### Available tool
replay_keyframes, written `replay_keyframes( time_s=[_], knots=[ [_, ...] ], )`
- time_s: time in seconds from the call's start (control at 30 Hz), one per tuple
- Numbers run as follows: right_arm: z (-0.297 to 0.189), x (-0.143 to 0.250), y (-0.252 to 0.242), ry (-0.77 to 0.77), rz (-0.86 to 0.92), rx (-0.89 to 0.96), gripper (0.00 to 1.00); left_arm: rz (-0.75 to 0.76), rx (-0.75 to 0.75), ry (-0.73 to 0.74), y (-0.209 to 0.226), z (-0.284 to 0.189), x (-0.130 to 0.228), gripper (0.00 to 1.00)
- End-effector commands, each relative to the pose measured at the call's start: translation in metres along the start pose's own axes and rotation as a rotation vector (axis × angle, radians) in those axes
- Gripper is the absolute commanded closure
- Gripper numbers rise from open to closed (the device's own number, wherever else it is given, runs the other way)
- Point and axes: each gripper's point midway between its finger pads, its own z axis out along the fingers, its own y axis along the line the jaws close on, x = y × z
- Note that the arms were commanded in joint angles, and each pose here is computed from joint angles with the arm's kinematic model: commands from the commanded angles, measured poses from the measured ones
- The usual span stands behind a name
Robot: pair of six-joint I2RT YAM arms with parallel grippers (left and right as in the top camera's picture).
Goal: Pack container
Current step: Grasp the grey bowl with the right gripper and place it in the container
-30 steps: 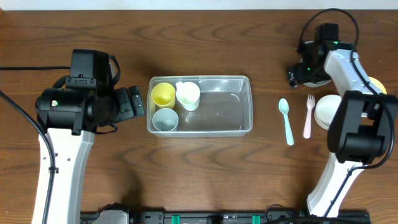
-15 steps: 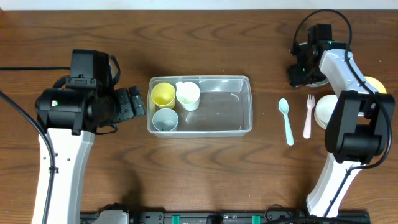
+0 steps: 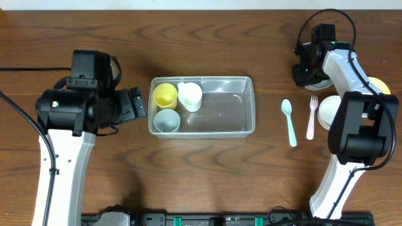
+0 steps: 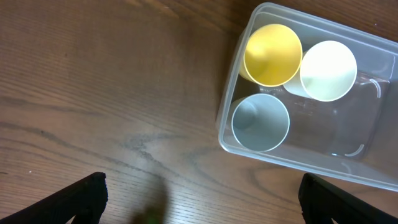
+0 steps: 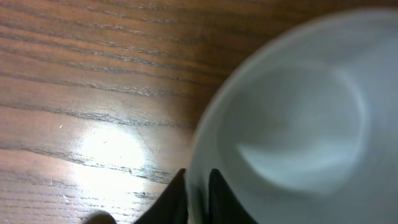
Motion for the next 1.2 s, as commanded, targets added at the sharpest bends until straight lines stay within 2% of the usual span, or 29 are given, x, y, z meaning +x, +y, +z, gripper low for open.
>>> replay_keyframes(
  time_s=[0.0,0.07,0.2,0.3,0.5,0.6,0.7,0.93,1.17],
  knots=[
    [-0.002,-0.005,0.001,-0.014,0.004,-0.002,0.94,0.007,-0.014,0.002,0.003,0.0,0.001,0.02],
    [-0.003,-0.007,0.001,-0.021,0.021,-0.001,0.99,0.007,-0.014,0.001,0.003,0.0,0.001,0.02],
    [-0.014,-0.014,0.002,-0.048,0.027,0.003,0.99,0.007,-0.014,0.002,0.003,0.0,0.001,0.02],
    [-0.042,-0.024,0.009,-0.086,0.009,0.007,0.99,0.007,-0.014,0.002,0.003,0.0,0.001,0.02],
    [-0.157,-0.049,0.042,-0.283,-0.098,0.006,0.99,0.007,-0.014,0.002,0.004,0.0,0.001,0.02],
    [-0.209,-0.047,0.078,-0.384,-0.177,-0.036,0.99,0.007,-0.014,0.002,0.004,0.0,0.001,0.02],
    [-0.242,-0.032,0.121,-0.423,-0.273,-0.097,0.98,0.007,-0.014,0.002,0.003,0.0,0.001,0.02],
    [-0.247,0.019,0.215,-0.304,-0.463,-0.227,0.95,0.007,-0.014,0.001,0.003,0.0,0.001,0.02],
    [-0.218,0.029,0.259,-0.244,-0.501,-0.266,0.95,0.007,-0.014,0.002,0.003,0.0,0.001,0.02]
  ],
)
